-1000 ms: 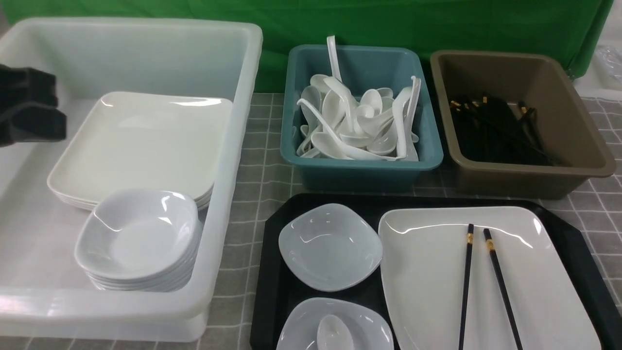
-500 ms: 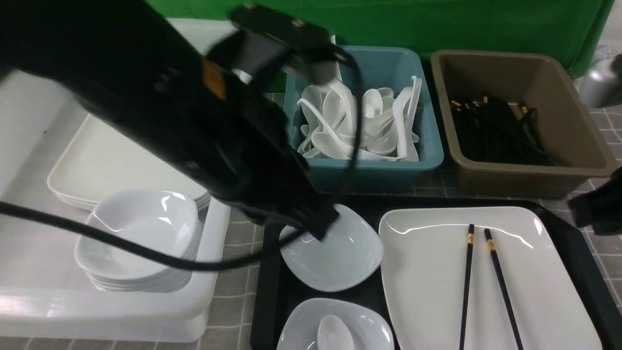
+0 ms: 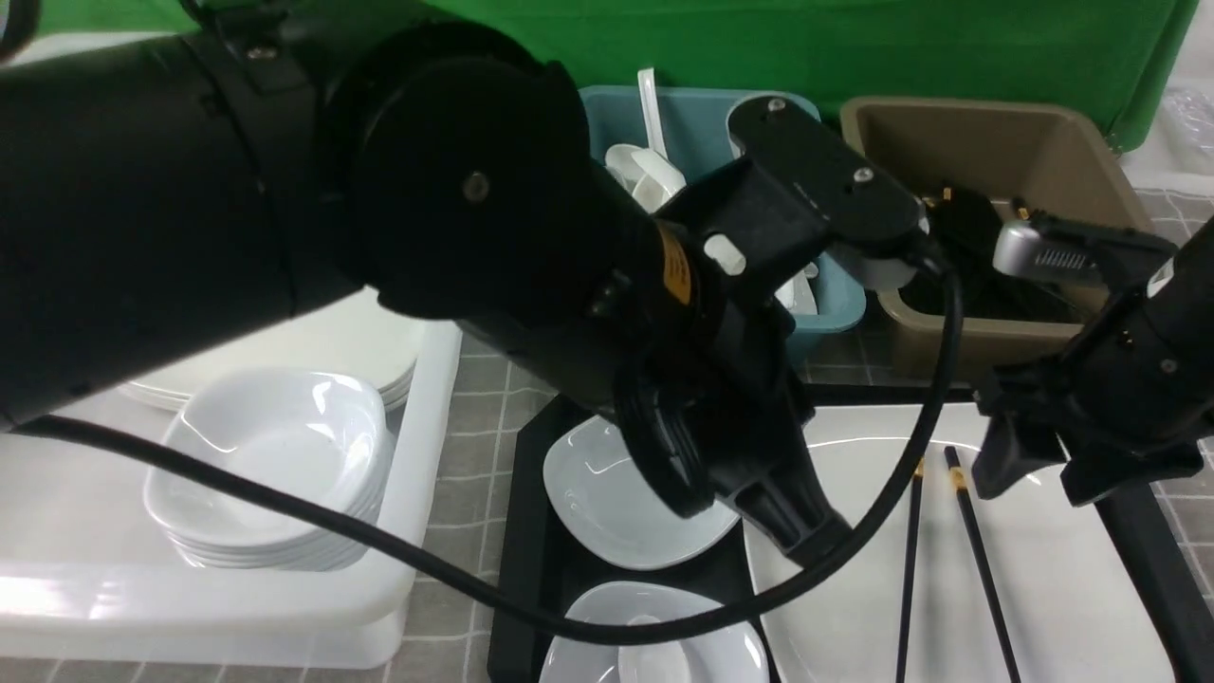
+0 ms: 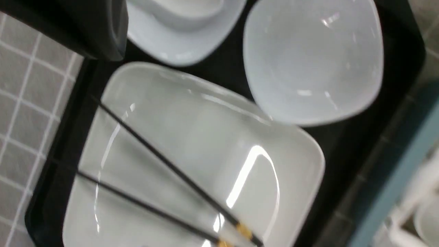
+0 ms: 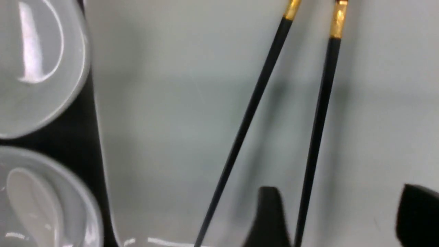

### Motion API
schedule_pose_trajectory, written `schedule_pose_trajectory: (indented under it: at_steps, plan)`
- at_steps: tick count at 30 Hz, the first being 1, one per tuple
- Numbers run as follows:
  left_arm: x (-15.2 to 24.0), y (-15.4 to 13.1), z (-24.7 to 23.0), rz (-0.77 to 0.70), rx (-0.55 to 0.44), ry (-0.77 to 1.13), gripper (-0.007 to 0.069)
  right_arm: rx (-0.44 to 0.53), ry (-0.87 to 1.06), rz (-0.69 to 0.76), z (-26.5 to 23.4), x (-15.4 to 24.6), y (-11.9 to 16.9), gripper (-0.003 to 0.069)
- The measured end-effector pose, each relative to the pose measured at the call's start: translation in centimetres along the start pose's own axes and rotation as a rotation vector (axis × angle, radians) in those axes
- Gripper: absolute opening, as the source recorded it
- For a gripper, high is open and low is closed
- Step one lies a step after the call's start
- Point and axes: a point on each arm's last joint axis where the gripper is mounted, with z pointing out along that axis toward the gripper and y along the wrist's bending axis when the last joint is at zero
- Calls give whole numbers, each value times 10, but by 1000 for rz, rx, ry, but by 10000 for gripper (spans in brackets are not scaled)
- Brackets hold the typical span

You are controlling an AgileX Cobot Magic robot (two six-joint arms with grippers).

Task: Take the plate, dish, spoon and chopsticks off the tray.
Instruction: Use the right arm to grab a pair of chopsticks from the plate

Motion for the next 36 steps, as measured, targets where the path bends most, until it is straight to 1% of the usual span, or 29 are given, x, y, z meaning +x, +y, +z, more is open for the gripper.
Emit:
schedule_pose_trajectory:
  at_steps: [1,2,3,9,14,16,22,32,34,36]
  plan:
    - [-1,1,0,4,-8,-14,2,4,-5,8,8,-5,1,630]
    - [-2,1,0,8,-13,-19,2,9,-9,14,17,-9,2,659]
    - [-2,1,0,8,-14,-20,2,10,-9,14,21,-10,3,670]
    - [-2,1,0,11,-16,-19,2,21,32,18,54,-19,9,690]
    - [-2,1,0,11,-16,-19,2,32,65,24,74,-22,9,685]
    - [-2,1,0,11,-16,-19,2,35,81,28,78,-22,8,673]
    - [-1,1,0,11,-13,-10,2,35,76,28,82,-22,14,581]
    - [-1,1,0,8,-11,-9,2,43,90,31,90,-23,13,575]
    - [-1,1,0,6,-7,-8,2,44,93,31,91,-23,13,539]
    - [-1,1,0,7,-7,-6,2,47,97,29,91,-22,12,468]
